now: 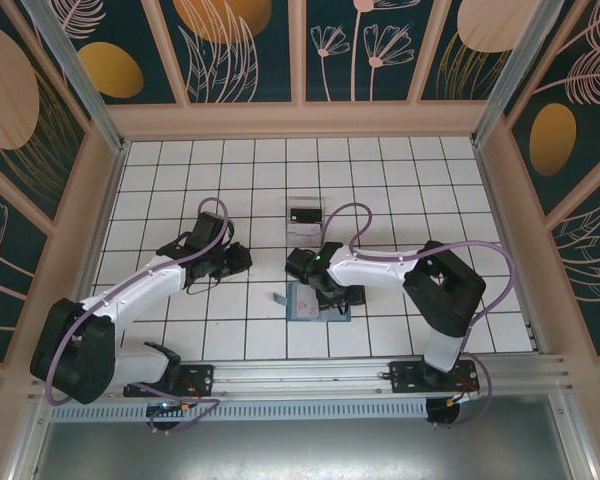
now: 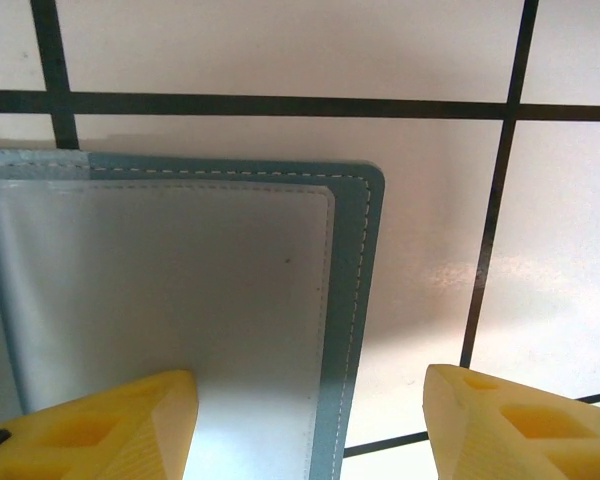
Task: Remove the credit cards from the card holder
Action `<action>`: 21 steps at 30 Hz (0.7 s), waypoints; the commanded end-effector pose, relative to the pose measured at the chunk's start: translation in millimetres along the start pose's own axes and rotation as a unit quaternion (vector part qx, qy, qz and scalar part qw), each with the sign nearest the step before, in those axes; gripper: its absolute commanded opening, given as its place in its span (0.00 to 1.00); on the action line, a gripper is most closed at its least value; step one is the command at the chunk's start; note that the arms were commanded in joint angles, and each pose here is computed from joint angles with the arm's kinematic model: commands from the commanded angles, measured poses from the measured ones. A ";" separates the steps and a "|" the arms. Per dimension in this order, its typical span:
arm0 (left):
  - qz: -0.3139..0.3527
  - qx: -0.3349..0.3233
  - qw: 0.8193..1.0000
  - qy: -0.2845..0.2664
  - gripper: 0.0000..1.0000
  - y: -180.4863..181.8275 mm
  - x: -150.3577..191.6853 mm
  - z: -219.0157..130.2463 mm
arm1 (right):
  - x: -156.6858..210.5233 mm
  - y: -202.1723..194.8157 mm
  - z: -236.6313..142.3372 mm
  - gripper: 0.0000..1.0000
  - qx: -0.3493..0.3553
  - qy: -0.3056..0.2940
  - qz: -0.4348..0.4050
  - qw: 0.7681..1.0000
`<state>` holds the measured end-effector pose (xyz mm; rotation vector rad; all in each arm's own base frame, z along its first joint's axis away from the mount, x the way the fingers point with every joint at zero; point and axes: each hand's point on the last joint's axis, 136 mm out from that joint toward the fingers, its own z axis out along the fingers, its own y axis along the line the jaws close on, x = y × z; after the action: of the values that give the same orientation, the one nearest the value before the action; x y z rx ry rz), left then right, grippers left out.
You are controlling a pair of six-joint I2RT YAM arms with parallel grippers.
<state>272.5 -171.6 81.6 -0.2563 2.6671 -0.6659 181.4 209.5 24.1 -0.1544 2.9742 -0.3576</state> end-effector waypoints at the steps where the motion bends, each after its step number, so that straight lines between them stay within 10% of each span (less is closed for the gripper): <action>1: 0.011 0.019 1.000 0.009 0.22 -9.9 -2.4 0.6 | -2.3 -7.7 -3.3 0.63 0.008 -0.008 0.016 1.000; 21: 0.004 0.086 0.995 0.051 0.20 -37.7 23.0 15.3 | -28.5 19.7 -59.8 0.60 -0.081 -0.039 0.020 0.996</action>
<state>264.1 -210.4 86.6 -0.1635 2.6747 -0.8852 195.1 236.2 64.3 -0.1416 2.9340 -0.1960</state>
